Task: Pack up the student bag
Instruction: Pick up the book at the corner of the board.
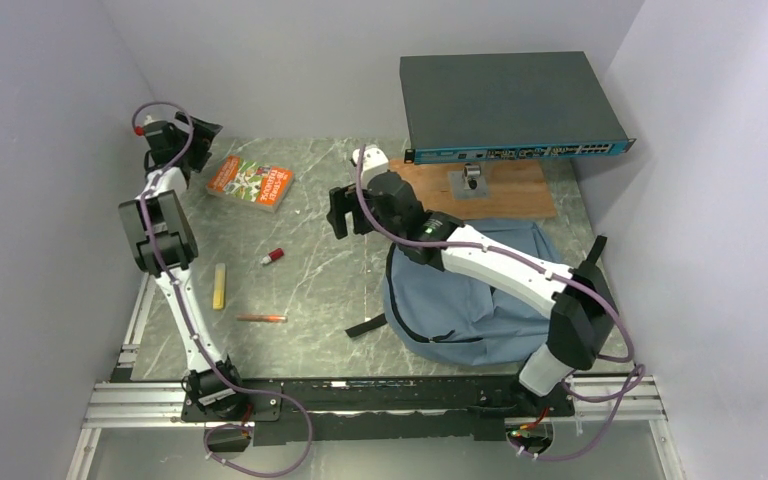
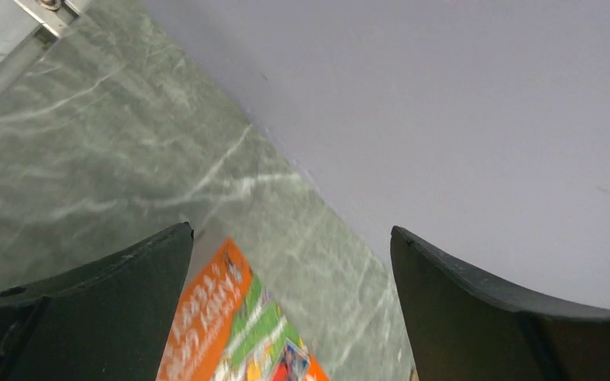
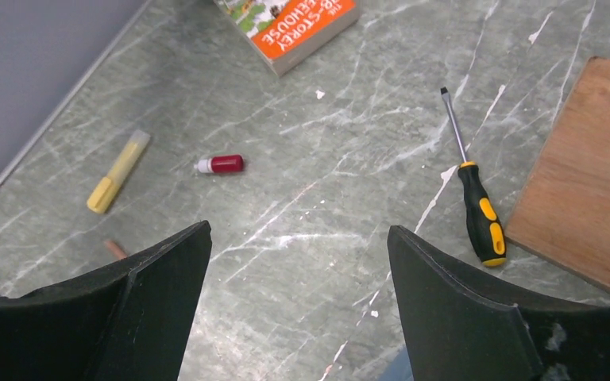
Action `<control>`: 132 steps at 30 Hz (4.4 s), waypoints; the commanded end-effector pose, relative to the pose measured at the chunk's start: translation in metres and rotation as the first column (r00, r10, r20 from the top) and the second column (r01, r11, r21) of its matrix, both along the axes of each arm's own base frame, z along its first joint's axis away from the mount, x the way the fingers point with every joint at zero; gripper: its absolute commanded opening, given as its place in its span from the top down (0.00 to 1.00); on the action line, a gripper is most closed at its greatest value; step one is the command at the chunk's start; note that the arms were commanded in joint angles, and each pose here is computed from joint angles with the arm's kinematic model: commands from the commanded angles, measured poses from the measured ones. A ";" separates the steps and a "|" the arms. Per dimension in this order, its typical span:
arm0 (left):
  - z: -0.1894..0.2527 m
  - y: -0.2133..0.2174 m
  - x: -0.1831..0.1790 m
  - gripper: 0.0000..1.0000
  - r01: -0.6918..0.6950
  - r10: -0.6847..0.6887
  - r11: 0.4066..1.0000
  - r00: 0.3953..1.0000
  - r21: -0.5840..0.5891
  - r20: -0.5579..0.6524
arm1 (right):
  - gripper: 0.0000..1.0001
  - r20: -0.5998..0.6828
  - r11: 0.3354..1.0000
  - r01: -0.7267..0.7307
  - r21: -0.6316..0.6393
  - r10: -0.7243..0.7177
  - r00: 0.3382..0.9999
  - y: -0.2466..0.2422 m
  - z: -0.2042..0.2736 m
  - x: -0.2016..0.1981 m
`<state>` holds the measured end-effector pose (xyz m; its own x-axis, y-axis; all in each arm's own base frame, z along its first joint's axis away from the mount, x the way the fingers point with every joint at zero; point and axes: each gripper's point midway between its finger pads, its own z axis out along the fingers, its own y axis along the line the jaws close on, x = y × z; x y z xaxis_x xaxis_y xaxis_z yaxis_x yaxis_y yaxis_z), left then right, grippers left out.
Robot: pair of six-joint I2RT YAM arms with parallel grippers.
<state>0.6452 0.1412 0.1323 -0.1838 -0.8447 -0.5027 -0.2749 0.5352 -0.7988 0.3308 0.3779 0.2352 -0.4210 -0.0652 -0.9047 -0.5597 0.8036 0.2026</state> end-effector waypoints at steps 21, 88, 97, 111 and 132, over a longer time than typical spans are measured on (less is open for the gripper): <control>-0.067 -0.162 -0.005 0.06 0.457 -0.498 0.821 0.866 -0.342 -0.039 | 0.15 -0.001 0.989 -0.039 -0.141 0.040 0.999 -0.017 0.004 0.007; -0.058 -0.201 -0.175 0.48 0.740 -0.721 0.658 0.566 -0.140 -0.399 | 0.59 -0.303 0.993 -0.007 0.116 0.042 0.952 0.146 -0.185 0.096; -0.040 -0.214 -0.180 0.62 0.769 -0.722 0.635 0.558 -0.073 -0.409 | 0.52 -0.271 0.999 -0.004 0.036 0.014 0.962 0.132 -0.186 0.100; -0.032 -0.221 -0.183 1.00 0.785 -0.749 0.613 0.541 -0.090 -0.383 | 0.42 -0.197 0.994 -0.044 -0.095 0.025 0.980 0.119 -0.180 0.106; -0.019 -0.235 -0.187 1.00 0.714 -0.745 0.659 0.576 -0.237 -0.337 | 0.18 0.015 0.949 -0.213 -0.233 0.223 0.975 0.111 -0.116 0.040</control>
